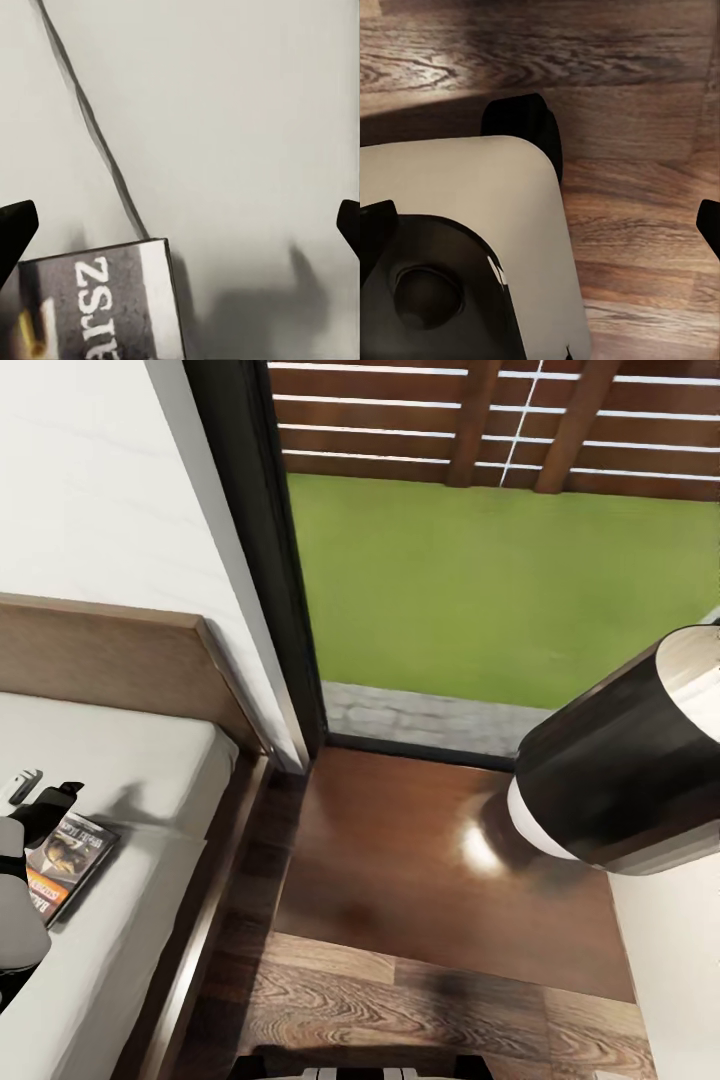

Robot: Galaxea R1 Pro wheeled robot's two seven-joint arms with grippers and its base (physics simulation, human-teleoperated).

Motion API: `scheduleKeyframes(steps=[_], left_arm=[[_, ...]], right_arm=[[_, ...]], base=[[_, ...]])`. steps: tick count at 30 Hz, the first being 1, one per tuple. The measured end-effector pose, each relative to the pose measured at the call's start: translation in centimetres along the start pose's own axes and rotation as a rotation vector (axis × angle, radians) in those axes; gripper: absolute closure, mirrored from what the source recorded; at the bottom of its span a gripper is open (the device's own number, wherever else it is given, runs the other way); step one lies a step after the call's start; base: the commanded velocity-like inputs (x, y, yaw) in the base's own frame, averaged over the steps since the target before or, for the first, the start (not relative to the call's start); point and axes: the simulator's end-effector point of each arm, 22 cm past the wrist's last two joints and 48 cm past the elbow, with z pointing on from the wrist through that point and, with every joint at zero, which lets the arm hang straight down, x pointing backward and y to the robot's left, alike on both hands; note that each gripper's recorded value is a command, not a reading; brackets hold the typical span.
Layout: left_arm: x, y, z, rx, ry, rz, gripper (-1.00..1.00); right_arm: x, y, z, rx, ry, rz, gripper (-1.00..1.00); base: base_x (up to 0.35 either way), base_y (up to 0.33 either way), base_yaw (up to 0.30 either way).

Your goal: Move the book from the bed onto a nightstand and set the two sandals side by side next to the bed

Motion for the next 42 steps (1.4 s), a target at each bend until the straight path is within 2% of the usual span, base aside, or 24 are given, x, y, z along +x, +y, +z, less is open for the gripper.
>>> scheduleKeyframes(steps=[15,42], left_arm=[[-0.08,0.07,0.00,-0.001,-0.001,-0.001,-1.00],[-0.10,0.07,-0.02,-0.001,-0.002,0.000,-1.00]], right_arm=[[0.00,-0.01,0.00,0.000,0.000,0.000,-1.00],[0.00,0.00,0.00,0.000,0.000,0.000,-1.00]], base=[[-0.128,0.000,-0.003],[-0.005,-0.007,0.000]])
